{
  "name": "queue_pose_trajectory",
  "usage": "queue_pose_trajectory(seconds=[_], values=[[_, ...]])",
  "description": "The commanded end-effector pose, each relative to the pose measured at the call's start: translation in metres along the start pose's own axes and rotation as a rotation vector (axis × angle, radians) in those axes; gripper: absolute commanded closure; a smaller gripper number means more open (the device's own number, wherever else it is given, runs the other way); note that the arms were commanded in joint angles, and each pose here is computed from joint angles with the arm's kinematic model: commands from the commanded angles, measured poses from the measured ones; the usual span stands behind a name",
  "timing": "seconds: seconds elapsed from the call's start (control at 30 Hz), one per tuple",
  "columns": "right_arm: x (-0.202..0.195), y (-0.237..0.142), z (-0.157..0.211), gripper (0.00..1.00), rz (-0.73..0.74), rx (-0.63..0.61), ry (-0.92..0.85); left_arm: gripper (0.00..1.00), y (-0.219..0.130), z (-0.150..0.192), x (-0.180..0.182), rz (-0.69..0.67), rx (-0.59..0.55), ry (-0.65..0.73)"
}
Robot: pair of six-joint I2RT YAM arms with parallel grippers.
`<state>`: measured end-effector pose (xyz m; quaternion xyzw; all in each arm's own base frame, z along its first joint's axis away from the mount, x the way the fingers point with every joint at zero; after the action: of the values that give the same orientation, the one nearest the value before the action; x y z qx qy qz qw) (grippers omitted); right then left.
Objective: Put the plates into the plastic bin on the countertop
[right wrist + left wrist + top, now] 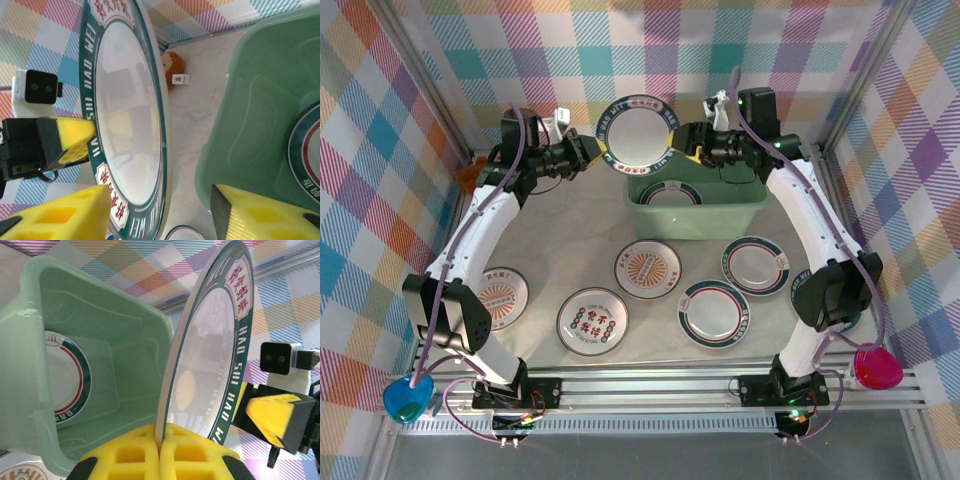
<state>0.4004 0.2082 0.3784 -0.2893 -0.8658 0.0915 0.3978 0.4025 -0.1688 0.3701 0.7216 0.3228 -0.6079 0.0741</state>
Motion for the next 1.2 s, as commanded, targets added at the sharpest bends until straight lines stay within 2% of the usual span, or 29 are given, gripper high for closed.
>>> queue_pose_trajectory(seconds=[0.0,0.2,0.57,0.6,0.73,0.8,0.93,1.17], values=[[-0.006,0.006,-0.004,0.53,0.023,-0.038,0.02,1.0,-0.003,-0.002,-0.032,0.095,-0.007,0.066],[-0.007,0.008,-0.004,0.72,0.016,-0.056,0.035,1.0,0.0,0.003,-0.03,0.089,0.003,0.061],[-0.006,0.006,-0.003,0.93,0.001,-0.062,0.059,0.98,0.007,0.011,-0.026,0.08,0.037,0.061],[-0.006,0.006,-0.004,0.93,0.004,-0.065,0.062,0.93,0.008,0.011,-0.026,0.081,0.042,0.06],[-0.01,0.001,-0.007,0.97,0.013,-0.086,0.083,0.44,0.008,0.011,-0.027,0.073,0.039,0.072],[-0.017,-0.006,-0.011,0.98,0.029,-0.105,0.089,0.35,0.004,0.01,-0.026,0.036,0.027,0.091],[-0.035,-0.024,-0.017,1.0,0.082,-0.126,0.081,0.29,-0.007,0.004,-0.027,-0.012,-0.016,0.144],[-0.077,-0.039,-0.002,1.0,0.199,0.006,0.063,0.27,-0.032,-0.013,0.001,-0.071,-0.089,0.109]])
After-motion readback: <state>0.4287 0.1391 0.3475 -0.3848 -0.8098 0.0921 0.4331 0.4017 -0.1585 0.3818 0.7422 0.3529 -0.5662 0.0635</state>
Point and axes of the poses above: each hand's point on the last joint's axis, 136 mm out from that joint toward the fingers, its own y axis out along the fingers, its own x axis along the line the jaws close on, z = x × y, the point moved 5 cm from there along -y, back along the fingers, and after that the axes turned 11 degrees about -y, right-handed, at the moved point
